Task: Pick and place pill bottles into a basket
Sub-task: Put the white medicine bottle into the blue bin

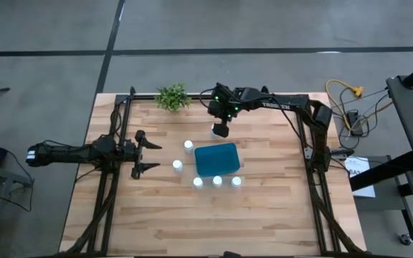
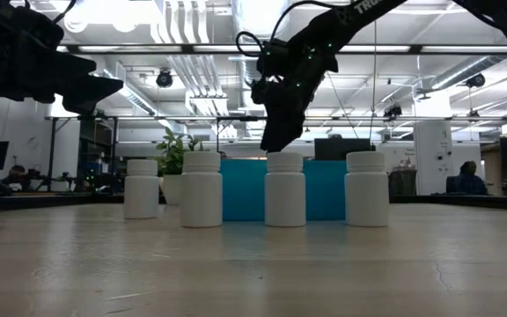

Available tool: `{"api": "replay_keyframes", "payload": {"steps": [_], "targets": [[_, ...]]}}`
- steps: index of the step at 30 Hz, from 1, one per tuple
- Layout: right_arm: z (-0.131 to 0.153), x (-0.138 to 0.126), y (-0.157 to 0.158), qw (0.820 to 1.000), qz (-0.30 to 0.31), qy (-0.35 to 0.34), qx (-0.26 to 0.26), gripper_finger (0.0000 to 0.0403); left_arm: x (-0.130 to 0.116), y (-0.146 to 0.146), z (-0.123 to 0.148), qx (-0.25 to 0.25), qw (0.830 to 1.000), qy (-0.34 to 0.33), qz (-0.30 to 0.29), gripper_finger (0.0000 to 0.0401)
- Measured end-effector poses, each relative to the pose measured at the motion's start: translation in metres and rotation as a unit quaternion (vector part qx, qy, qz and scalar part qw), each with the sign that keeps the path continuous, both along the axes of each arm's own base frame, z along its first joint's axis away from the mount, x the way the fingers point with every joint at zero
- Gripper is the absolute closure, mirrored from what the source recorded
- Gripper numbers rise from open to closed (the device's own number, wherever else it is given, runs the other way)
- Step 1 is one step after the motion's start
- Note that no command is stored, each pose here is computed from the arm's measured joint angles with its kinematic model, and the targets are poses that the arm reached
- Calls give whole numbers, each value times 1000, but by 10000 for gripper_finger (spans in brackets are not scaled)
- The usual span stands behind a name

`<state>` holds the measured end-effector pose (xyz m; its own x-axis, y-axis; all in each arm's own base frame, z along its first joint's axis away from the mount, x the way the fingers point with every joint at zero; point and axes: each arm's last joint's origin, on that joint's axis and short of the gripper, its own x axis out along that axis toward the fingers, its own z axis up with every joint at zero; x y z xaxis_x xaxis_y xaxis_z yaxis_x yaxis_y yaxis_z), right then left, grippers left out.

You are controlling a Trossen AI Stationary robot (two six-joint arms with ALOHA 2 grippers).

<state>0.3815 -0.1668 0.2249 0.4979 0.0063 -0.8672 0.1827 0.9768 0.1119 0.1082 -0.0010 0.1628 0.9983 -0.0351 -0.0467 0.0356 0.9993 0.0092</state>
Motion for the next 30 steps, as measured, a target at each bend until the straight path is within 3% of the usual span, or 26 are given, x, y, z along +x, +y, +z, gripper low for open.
{"api": "replay_keyframes", "payload": {"steps": [30], "targets": [[-23, 5, -2, 999, 3, 50, 20, 74, 0, 0, 0, 0, 1000, 1, 0, 106]]}}
